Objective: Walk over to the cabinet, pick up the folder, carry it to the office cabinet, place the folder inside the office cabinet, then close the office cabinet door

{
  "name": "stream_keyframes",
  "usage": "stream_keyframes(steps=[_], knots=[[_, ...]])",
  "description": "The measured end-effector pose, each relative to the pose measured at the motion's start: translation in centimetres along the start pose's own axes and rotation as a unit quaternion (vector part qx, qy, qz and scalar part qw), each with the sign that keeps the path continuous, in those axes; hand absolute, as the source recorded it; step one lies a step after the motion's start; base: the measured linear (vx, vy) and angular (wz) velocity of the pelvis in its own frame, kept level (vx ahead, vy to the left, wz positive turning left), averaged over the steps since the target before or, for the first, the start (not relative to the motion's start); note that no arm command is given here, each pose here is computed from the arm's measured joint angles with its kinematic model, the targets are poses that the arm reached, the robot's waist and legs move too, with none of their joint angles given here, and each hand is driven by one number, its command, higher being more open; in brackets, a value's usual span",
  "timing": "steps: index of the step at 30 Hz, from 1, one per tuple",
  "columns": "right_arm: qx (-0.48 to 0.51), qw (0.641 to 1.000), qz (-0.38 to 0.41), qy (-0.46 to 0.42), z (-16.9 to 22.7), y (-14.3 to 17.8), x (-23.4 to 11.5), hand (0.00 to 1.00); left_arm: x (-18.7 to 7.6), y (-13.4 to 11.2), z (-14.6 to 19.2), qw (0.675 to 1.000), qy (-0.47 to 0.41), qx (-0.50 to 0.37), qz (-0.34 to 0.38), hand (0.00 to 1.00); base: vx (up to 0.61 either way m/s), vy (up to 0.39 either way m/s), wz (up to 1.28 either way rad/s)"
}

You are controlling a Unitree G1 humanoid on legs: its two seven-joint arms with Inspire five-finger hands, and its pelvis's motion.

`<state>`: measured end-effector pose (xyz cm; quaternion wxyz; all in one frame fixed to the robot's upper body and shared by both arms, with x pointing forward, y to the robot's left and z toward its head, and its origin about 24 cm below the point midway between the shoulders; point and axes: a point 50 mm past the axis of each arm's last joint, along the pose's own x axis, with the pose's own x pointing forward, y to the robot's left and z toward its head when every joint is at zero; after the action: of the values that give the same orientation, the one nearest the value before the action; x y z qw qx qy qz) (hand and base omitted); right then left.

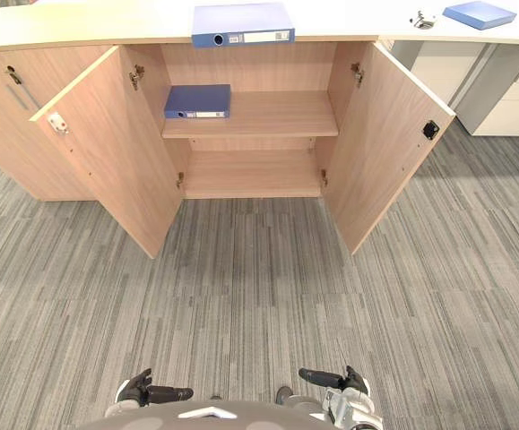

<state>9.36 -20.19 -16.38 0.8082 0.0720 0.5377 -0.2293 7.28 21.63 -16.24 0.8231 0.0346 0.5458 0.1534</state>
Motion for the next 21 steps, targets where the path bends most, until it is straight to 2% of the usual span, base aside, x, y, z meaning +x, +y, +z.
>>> stream_keyframes(steps=[12,21], knots=[[-0.023,1.0,0.006,-0.001,0.3,0.5,0.0,1.0,0.1,0.3,0.2,1.0,-0.004,0.007,0.004,1.0,0.0,0.001,-0.03],[-0.034,0.999,0.017,-0.027,2.2,1.5,0.1,1.0,0.4,0.4,2.6,0.999,-0.042,-0.001,0.007,1.0,-0.02,0.042,-0.25]])
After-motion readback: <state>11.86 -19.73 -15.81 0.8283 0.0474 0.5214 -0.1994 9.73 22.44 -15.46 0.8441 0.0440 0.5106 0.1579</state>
